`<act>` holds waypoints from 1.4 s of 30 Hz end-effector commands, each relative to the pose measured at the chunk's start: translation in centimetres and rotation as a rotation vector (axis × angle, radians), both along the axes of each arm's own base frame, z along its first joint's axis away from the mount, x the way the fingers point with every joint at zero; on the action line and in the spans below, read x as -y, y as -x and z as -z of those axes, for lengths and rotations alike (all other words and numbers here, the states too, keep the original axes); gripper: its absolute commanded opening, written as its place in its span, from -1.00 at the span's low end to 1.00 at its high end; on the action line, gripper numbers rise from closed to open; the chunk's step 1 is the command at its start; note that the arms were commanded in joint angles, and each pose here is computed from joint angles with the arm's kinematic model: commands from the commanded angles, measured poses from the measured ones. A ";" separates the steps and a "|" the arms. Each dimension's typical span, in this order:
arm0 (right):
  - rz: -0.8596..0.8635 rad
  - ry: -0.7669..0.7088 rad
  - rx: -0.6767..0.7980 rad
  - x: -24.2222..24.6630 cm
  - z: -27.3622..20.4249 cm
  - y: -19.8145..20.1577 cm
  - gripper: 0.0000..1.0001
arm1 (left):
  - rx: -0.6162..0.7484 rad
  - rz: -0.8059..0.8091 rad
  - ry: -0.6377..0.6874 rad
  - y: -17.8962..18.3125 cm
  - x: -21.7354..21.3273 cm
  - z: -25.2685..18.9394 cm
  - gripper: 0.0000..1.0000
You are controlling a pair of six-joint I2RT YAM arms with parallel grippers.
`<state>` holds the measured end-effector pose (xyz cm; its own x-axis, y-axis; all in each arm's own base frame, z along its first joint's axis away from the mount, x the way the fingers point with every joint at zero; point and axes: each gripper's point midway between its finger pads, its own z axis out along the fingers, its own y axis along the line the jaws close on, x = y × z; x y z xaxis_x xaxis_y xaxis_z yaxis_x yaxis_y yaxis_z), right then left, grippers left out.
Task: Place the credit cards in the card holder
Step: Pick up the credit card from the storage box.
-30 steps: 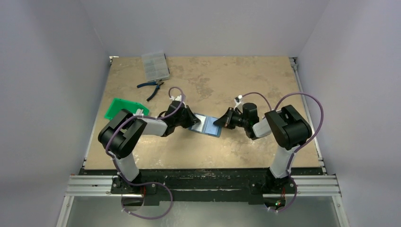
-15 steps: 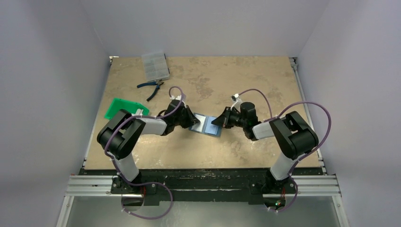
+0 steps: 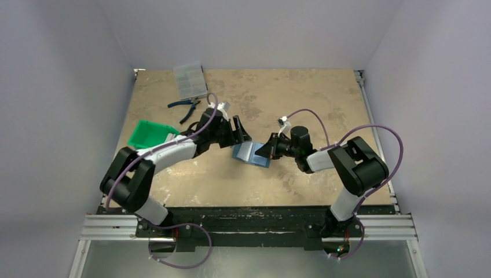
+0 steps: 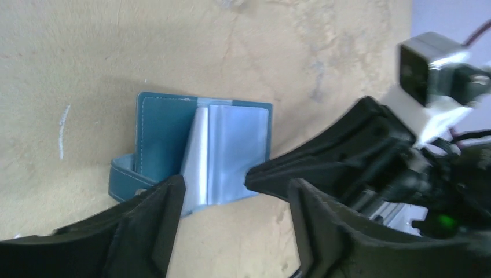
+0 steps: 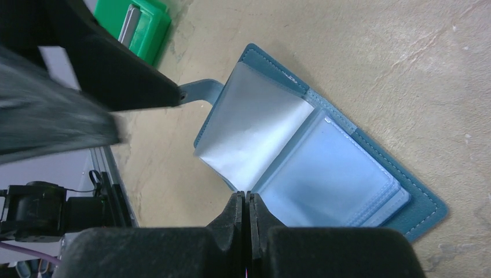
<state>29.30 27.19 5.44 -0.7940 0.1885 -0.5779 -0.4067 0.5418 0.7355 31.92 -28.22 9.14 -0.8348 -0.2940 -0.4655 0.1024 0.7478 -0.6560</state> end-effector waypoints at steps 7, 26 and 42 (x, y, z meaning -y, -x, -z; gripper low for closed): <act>-0.040 -0.027 0.040 -0.8 -1.2 -0.3 -0.94 | 0.114 -0.175 -0.376 -0.4 -16.8 -9.2 1.00; -0.086 -0.064 0.014 -1.7 -1.4 1.1 -0.93 | -0.046 -0.318 -0.766 -3.2 -30.4 -3.7 1.00; -0.103 -0.098 -0.009 -2.1 -1.3 1.5 -0.94 | -0.108 -0.122 -0.723 -3.9 -29.8 1.4 1.00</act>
